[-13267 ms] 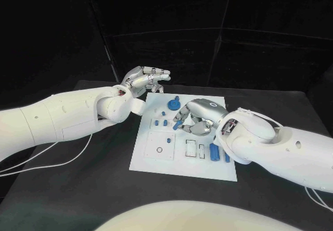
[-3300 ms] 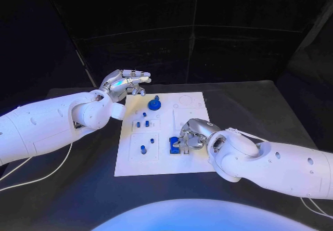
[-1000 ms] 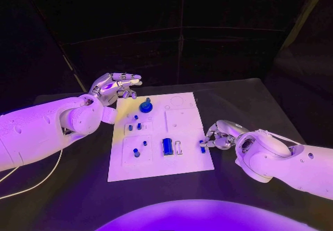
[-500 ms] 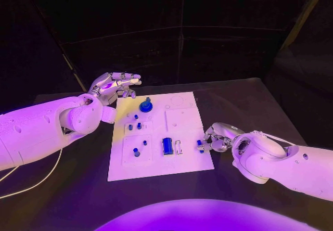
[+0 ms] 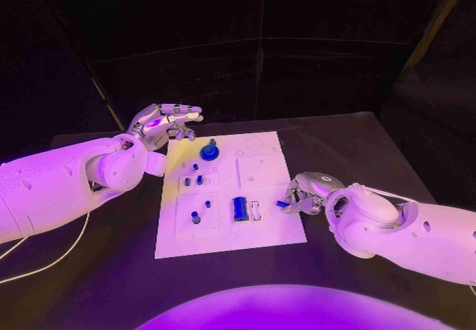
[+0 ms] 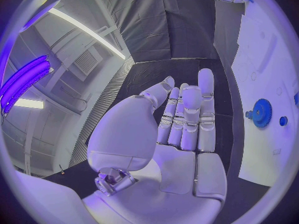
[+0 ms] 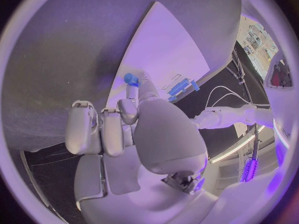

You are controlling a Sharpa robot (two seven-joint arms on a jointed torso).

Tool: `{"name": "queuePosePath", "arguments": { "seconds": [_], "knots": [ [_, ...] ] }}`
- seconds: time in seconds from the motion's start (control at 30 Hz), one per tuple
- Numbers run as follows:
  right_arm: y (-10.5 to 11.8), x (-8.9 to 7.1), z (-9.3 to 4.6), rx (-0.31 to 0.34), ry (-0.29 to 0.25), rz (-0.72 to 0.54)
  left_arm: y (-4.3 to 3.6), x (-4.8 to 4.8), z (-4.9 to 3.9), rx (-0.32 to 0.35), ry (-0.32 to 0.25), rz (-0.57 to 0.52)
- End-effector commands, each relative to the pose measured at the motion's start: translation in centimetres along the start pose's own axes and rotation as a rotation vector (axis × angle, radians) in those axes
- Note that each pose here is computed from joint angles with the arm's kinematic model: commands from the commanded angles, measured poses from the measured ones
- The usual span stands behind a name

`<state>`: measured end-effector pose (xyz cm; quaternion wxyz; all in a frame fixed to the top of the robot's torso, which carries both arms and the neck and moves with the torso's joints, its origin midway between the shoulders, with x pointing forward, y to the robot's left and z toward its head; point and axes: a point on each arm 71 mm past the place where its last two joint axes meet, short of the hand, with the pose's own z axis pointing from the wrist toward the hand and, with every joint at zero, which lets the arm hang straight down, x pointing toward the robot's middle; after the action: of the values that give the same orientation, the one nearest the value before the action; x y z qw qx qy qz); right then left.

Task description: Assemble the parts on the task board

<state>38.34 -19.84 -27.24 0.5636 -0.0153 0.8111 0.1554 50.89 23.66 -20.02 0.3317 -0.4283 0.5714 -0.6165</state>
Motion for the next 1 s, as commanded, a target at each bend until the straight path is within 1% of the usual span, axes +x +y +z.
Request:
{"name": "queuePosePath", "arguments": {
  "seconds": [0.03,0.1,0.2,0.33,0.57,0.83,1.0],
  "knots": [
    [-0.3,0.9,0.0,0.011,0.051,-0.158,-0.12,0.09,0.03,0.005,0.011,-0.007],
    [-0.3,0.9,0.0,0.008,0.048,-0.16,-0.12,0.06,0.03,0.005,0.01,-0.006],
    [-0.2,0.8,-0.1,0.012,0.028,-0.121,-0.12,0.04,0.02,0.005,0.009,-0.006],
    [0.0,0.4,-0.4,0.032,-0.009,0.005,-0.11,0.1,0.05,0.004,0.011,-0.007],
    [0.7,0.2,-0.9,0.042,-0.026,0.14,-0.08,0.18,0.12,0.004,0.014,-0.008],
    [1.8,-0.3,-1.5,0.018,-0.077,0.236,-0.06,0.25,0.14,0.004,0.016,-0.008],
    [2.5,-0.3,-1.5,0.003,-0.087,0.268,-0.03,0.33,0.15,0.0,0.021,-0.01]
  ]
}}
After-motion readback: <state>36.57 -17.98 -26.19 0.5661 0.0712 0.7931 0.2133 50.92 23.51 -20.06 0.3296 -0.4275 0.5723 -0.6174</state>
